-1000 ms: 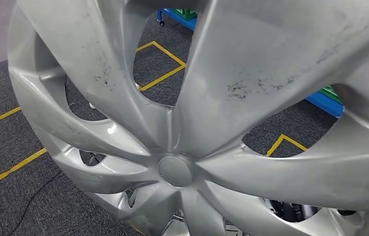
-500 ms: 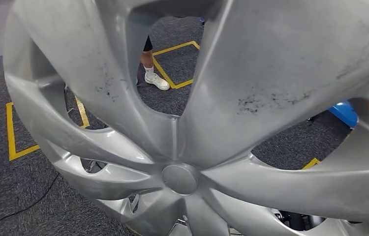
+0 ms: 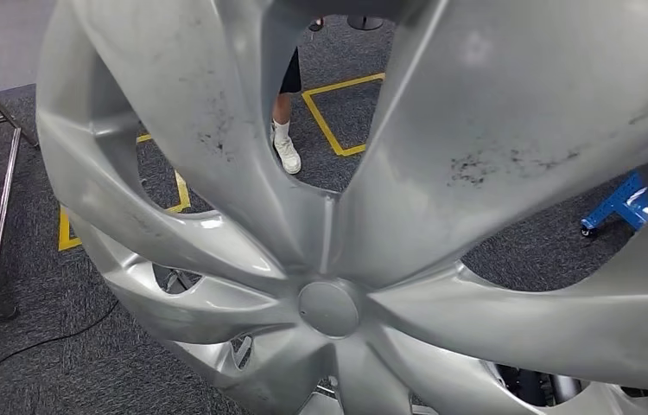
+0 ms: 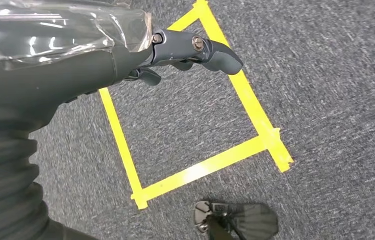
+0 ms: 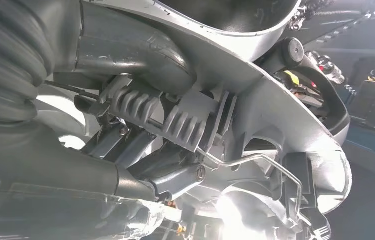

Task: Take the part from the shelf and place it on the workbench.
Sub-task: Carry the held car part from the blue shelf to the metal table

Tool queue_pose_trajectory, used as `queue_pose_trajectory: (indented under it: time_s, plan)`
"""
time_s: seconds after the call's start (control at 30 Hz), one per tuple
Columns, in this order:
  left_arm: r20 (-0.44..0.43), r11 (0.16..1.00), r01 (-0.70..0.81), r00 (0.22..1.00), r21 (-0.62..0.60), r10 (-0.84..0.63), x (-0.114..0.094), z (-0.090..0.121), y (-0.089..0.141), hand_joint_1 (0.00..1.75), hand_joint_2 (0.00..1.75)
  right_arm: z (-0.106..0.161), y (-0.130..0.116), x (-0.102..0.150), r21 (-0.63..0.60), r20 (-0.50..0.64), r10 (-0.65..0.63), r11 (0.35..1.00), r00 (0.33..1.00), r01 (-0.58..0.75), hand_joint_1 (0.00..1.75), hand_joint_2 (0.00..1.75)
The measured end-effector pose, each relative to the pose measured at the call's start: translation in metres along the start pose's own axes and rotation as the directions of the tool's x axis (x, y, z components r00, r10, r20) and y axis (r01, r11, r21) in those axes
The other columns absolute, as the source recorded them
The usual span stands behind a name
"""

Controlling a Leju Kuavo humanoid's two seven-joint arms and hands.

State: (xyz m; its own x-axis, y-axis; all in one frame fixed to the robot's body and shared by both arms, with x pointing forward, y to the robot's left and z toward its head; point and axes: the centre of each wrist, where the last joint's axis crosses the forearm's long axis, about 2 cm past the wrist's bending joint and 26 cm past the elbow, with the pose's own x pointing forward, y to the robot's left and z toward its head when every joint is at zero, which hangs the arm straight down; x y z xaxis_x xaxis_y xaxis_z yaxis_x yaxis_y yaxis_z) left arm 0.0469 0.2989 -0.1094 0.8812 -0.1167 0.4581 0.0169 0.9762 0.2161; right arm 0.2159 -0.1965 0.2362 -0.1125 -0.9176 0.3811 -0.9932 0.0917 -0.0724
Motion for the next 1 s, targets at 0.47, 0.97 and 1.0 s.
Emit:
queue_pose_trajectory:
  time_s: [0.47,0.97,1.0]
  plan:
    - [-0.02,0.999,-0.011,1.0,-0.034,0.01,-0.004,0.005,-0.014,0.0,1.75,0.004,0.0,0.003,-0.006,-0.066,0.018,1.0,0.998,-0.018,1.75,1.75]
    - [-0.012,1.0,-0.011,1.0,-0.029,0.01,0.001,0.005,-0.02,0.0,1.75,0.0,-0.005,0.005,0.005,-0.079,0.024,1.0,0.997,-0.024,1.75,1.75]
    - [-0.012,1.0,-0.009,1.0,-0.022,0.009,0.001,0.004,-0.019,0.0,1.75,0.0,-0.005,0.005,0.007,-0.079,0.026,1.0,0.997,-0.025,1.75,1.75]
